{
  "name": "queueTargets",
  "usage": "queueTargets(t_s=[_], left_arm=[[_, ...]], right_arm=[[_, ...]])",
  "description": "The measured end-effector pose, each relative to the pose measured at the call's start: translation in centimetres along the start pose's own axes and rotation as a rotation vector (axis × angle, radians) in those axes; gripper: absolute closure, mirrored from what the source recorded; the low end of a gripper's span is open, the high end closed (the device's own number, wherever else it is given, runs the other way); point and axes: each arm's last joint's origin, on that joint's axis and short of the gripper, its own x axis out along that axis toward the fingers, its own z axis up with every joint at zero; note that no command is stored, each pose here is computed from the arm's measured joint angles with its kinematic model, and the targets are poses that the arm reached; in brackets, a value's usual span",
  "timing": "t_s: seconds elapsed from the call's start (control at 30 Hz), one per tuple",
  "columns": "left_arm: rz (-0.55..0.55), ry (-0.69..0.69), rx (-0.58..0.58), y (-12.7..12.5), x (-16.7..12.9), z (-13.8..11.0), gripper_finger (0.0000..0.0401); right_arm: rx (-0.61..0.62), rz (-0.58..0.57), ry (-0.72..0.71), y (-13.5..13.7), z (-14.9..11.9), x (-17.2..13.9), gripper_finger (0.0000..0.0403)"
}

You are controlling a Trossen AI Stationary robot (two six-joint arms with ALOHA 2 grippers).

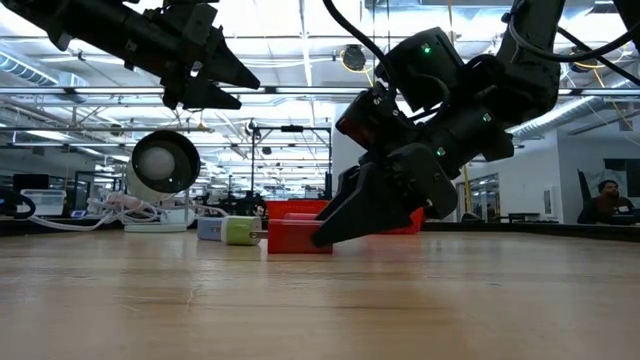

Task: Pick & Place Office items
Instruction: Put the red charger adapter into the left red bin

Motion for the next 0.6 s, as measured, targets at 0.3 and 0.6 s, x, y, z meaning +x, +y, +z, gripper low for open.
queueTargets(t_s=[0.3, 0.6], left_arm=[[-0.001, 0.000, 0.000, 0.0, 0.0, 0.0, 0.0052], [-0.002, 0.001, 0.000, 0.0, 0.0, 0.0, 0.0052]], right_arm=[[-0.011, -0.001, -0.008, 0.0, 0.5, -0.4, 0.0187], [-0.037, -0.005, -0.034, 0.0, 2.8, -2.3, 0.0187]])
